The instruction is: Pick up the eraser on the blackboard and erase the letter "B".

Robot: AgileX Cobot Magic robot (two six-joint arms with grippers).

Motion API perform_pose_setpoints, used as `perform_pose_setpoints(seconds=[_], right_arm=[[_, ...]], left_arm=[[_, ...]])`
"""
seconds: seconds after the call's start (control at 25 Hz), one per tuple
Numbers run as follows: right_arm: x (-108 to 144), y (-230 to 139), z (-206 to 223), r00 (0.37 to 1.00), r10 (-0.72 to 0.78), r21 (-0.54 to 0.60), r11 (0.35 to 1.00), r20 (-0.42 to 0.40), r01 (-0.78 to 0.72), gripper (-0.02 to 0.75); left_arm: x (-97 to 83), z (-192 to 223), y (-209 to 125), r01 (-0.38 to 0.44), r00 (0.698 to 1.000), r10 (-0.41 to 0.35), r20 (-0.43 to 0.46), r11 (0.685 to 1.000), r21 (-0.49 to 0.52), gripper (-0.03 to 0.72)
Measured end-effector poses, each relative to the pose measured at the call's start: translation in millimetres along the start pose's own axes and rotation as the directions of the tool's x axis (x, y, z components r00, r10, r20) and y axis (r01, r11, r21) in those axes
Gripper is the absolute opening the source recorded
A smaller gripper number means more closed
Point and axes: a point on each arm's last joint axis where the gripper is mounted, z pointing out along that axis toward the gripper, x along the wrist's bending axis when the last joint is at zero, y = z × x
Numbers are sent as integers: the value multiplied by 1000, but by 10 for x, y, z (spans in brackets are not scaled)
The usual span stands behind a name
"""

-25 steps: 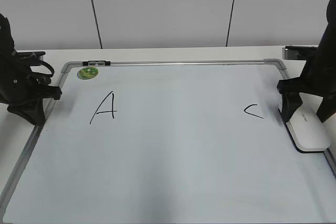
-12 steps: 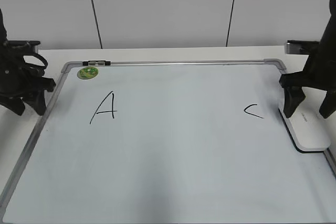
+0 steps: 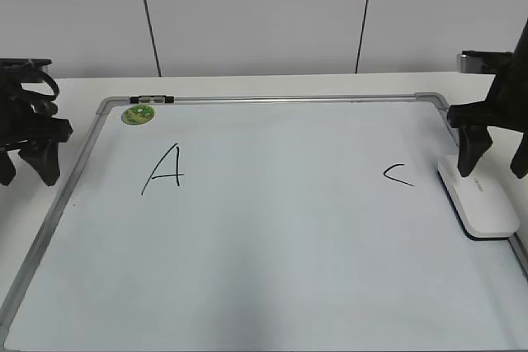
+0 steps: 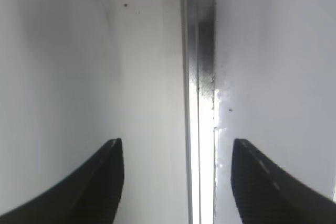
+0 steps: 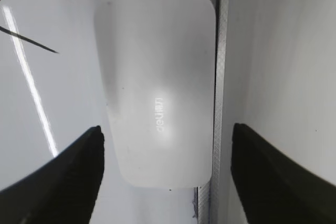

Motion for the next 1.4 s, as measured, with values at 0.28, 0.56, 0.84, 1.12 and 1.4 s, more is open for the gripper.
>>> perform_pose_setpoints(seconds=[0.28,0.56,0.84,1.12,1.4], right_arm=[[140,-204,-266,1000,-15,-52,999,2,15,542],[408,-812,-515,993,-82,-196,976,90,98,541],[477,-1239,-541,990,-113,-305,943,78,132,540],[396,-1757,-660,993,-104,-422,899,47,114,539],[273,-2292,-731,994,-101,-470,876,39,107,539]], left_arm=[[1,-438,-106,3,1000,-1,13,995,-100,488],[46,-837,-585,-4,1000,7,11,967,-254,460],[116,-940,-1301,-18,1000,16,-7,953,-302,430],[173,-1078,-2020,-18,1000,18,-3,907,-420,426],[234,-1239,-2680,-19,1000,17,-8,846,-533,421]])
